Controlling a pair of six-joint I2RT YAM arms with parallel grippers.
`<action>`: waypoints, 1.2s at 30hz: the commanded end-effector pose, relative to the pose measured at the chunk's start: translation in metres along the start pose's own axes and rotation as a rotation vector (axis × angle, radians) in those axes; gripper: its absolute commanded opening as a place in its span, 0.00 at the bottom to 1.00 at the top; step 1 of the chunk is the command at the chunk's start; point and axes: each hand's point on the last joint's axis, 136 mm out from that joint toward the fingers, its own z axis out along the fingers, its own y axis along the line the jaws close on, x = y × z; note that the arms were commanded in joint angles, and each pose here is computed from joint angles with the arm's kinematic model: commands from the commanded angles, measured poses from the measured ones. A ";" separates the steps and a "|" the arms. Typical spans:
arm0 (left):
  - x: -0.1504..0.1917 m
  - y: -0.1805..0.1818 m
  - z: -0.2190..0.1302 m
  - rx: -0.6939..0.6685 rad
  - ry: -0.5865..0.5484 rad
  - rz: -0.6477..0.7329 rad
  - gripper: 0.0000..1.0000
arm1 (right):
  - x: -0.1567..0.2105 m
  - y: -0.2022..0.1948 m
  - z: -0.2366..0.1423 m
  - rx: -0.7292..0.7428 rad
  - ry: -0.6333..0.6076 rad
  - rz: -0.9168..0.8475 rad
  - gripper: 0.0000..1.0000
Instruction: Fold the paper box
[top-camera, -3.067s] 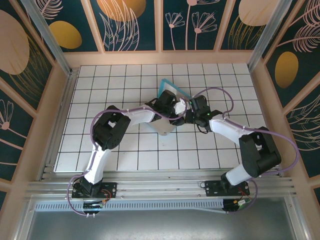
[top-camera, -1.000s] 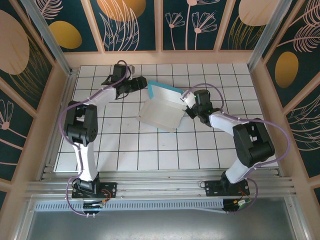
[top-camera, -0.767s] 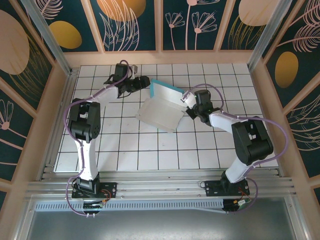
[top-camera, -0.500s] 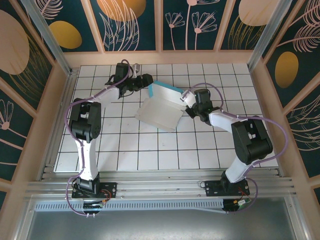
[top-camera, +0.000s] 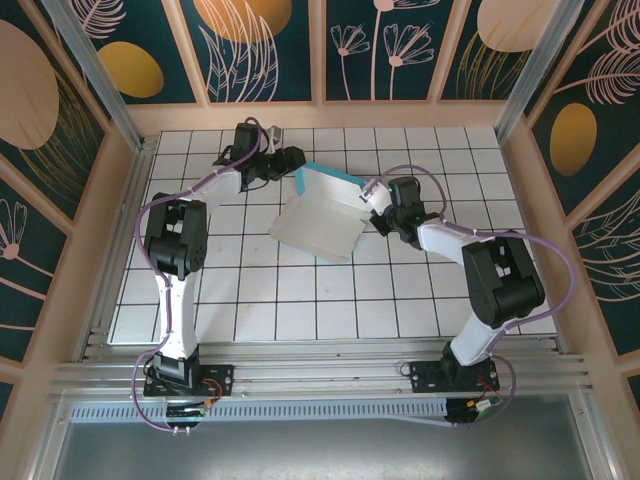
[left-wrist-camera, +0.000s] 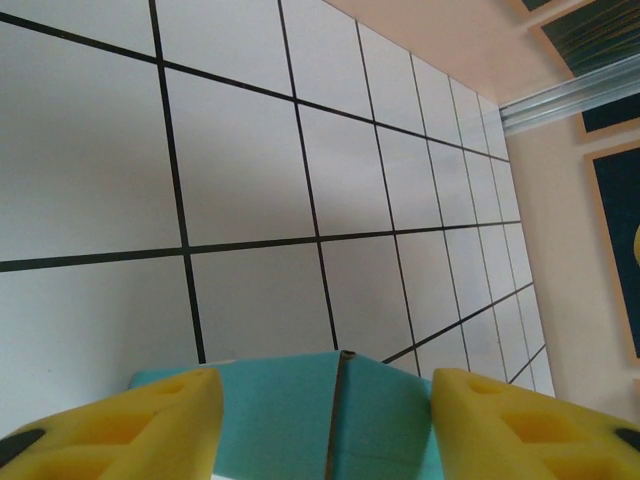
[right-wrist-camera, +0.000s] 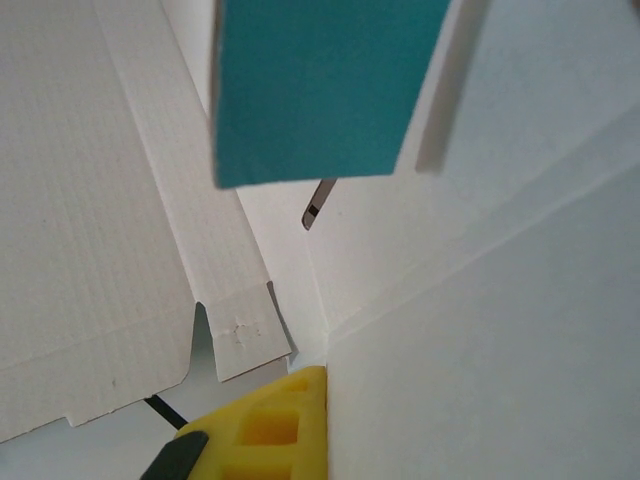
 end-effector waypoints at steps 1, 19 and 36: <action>0.014 0.005 0.005 0.024 0.047 -0.046 0.51 | -0.007 -0.002 0.006 -0.012 -0.002 0.071 0.00; 0.047 -0.048 0.006 0.154 0.114 -0.086 0.48 | -0.049 -0.005 0.033 0.033 -0.140 0.420 0.18; 0.067 -0.046 0.009 0.148 0.129 -0.093 0.48 | -0.064 0.034 0.053 -0.094 -0.171 0.516 0.29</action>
